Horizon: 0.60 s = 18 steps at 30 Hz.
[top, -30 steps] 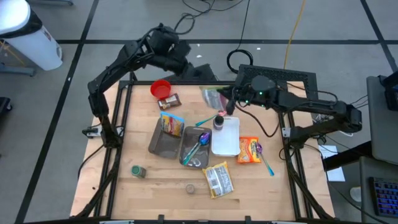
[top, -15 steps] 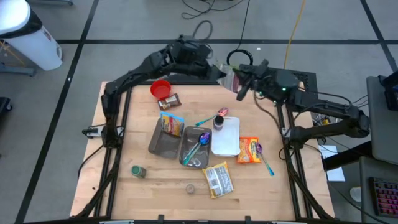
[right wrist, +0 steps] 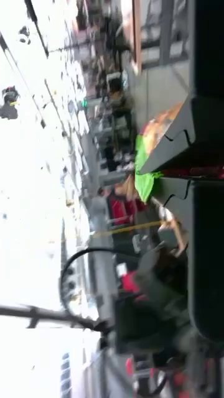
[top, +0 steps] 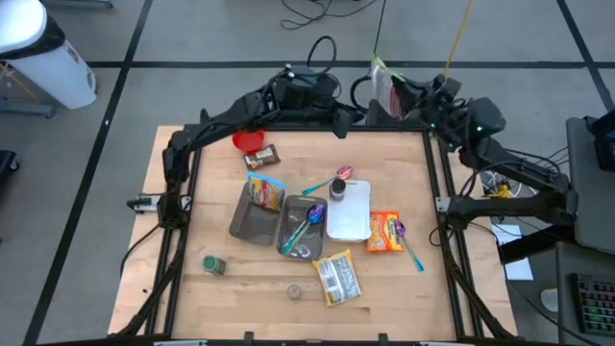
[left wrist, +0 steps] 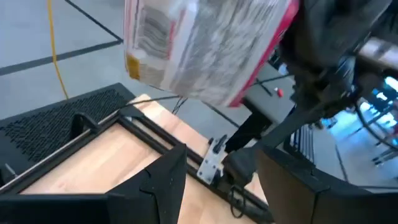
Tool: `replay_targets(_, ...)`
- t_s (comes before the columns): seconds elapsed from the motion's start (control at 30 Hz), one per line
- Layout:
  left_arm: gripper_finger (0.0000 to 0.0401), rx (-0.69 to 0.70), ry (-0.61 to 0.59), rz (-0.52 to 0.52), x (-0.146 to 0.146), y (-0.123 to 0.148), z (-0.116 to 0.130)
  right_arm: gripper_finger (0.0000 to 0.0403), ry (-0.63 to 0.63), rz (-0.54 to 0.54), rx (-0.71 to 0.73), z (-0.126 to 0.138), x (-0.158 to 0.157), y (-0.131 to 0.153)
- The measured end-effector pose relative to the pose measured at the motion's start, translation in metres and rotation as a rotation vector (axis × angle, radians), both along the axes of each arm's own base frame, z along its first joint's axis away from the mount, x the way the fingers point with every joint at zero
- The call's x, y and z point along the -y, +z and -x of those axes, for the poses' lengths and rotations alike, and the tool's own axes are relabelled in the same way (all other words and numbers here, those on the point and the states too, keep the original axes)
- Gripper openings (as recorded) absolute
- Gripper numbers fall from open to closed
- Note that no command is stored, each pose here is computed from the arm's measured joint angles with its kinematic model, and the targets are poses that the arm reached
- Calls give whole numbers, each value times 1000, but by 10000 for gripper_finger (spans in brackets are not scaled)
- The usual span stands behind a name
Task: Pick & Place Food Item
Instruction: Put the green pack into the left gray bin
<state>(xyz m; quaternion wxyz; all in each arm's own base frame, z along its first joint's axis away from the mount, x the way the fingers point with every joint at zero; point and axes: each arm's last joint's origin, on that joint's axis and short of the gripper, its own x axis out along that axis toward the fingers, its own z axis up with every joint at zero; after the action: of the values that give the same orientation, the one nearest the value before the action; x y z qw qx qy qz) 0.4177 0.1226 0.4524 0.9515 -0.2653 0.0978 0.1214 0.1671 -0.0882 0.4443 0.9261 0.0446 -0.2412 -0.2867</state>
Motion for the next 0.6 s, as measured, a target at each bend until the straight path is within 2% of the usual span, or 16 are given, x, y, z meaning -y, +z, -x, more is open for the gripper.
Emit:
replay_targets(0.33,194,2,-1,-79,5,-1,-5,0,100,-20,277,7,5,15)
replay_targets(0.47,199,18,11,-191,14,-2,-11,0,145,-64,368,6,9,17)
replay_targets(0.6,195,-33,-6,-390,28,-2,-15,0,210,-118,419,1,14,15)
